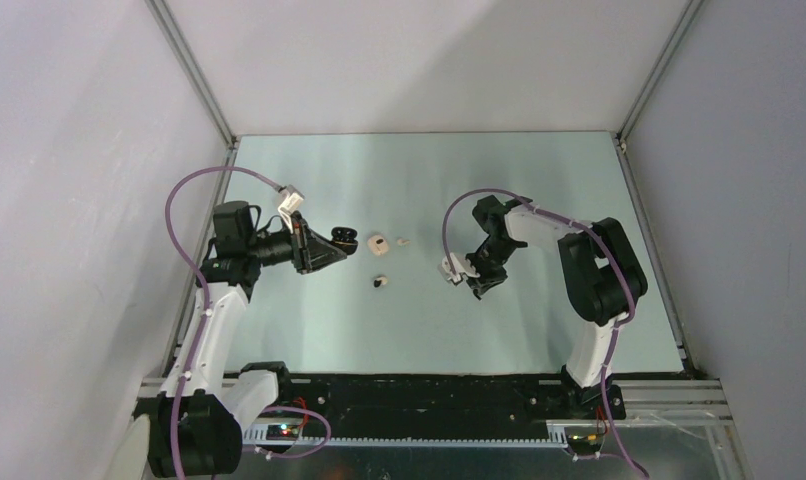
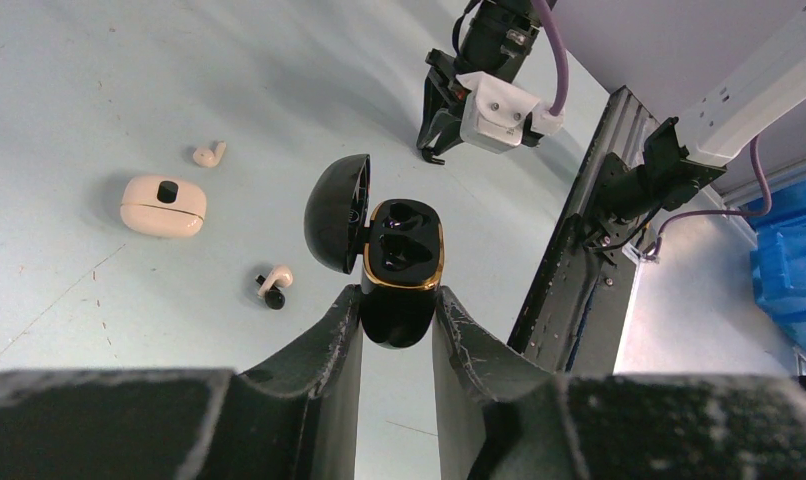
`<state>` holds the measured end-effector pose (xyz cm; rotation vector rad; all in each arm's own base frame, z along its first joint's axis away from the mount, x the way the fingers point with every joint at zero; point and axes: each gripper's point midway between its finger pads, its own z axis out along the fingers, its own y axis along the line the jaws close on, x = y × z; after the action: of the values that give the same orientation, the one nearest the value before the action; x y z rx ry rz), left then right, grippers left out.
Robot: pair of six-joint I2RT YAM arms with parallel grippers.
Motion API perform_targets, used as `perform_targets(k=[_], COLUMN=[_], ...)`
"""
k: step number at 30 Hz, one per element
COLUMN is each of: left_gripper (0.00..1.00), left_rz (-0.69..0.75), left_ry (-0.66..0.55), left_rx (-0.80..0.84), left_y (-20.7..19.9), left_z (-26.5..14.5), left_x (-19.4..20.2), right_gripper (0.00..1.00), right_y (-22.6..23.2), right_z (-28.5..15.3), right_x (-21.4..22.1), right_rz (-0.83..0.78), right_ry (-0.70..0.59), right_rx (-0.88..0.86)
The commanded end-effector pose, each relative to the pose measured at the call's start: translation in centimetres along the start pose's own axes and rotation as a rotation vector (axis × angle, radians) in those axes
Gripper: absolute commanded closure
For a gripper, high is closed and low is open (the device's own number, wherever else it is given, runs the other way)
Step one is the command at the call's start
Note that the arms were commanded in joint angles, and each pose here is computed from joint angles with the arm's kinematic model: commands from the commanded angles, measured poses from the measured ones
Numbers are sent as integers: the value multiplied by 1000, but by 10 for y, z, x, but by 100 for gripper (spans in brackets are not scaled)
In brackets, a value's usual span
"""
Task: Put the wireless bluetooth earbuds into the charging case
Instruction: Pick up the earbud from the center of the board.
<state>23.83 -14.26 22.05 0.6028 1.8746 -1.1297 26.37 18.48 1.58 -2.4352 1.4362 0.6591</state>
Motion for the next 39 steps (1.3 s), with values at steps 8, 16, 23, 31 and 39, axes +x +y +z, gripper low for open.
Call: perform_targets(k=[8, 16, 23, 31, 39], left_gripper=[100, 100, 100, 100, 100], left_rz=[55, 51, 51, 51, 58], left_ry=[-22, -20, -19, -17, -8], left_rx=[13, 12, 12, 10, 9], left_y=[-3, -3, -3, -1, 4], left_z=[-2, -2, -2, -1, 1], left_x=[-6, -4, -4, -3, -3], right_gripper=[69, 71, 74, 73, 96], right_y=[3, -1, -2, -4, -11], right_z=[8, 12, 10, 7, -6], right_x=[-3, -10, -6, 0, -16], right_rz=[27, 11, 16, 63, 78], right_ry=[-12, -16, 3, 16, -24], right_rx=[-23, -17, -11, 11, 92])
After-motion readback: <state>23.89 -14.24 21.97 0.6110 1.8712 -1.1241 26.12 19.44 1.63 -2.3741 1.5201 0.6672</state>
